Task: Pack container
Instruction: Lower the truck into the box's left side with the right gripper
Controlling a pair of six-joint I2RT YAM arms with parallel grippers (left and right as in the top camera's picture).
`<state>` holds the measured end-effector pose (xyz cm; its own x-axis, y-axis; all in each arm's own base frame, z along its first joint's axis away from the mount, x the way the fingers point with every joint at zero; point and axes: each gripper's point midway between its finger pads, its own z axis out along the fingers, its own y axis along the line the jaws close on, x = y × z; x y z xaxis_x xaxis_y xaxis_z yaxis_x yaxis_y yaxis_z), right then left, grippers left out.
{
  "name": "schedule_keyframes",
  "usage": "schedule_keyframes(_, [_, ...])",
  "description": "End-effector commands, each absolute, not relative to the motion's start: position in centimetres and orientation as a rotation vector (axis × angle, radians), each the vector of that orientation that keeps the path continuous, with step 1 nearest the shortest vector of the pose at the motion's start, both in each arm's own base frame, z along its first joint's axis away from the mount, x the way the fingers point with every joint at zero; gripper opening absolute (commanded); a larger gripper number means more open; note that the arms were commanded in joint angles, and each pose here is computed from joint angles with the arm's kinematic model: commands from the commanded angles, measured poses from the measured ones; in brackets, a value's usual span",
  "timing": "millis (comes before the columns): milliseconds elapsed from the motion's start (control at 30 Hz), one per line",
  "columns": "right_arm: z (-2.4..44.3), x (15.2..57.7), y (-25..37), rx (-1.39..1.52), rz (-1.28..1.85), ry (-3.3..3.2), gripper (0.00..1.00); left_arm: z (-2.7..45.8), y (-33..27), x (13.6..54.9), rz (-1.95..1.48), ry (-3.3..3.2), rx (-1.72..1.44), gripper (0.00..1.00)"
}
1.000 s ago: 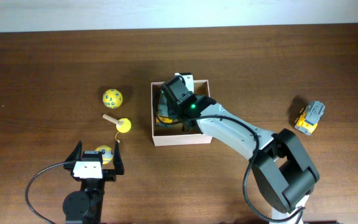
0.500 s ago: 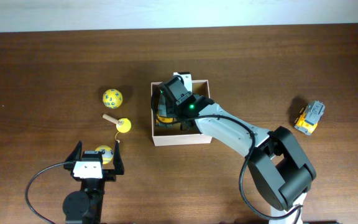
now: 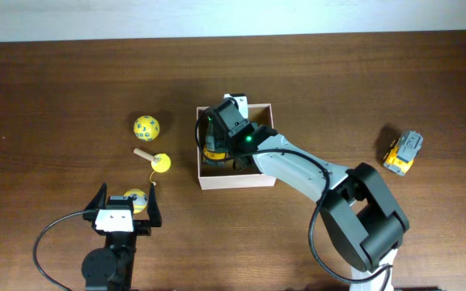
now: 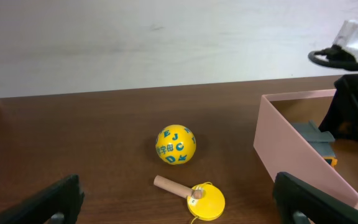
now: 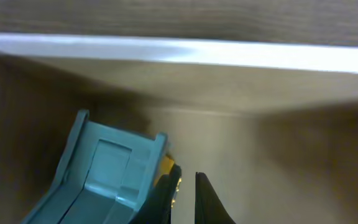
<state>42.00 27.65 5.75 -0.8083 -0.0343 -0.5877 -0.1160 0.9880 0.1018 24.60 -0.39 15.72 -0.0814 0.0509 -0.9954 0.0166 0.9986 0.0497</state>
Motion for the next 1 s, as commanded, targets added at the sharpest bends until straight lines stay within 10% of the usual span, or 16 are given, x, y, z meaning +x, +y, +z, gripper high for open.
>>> schedule_keyframes(0, [4.7,42.1,28.3,-0.112,0.211,2.534,0.09,15.5,-0.4,24.6,0.039,1.653,0.066,0.99])
schedule_keyframes(967, [3.5,41.2,28.4,-0.129,0.228,2.587,0.09,15.5,-0.4,24.6,0.039,1.655,0.066,0.99])
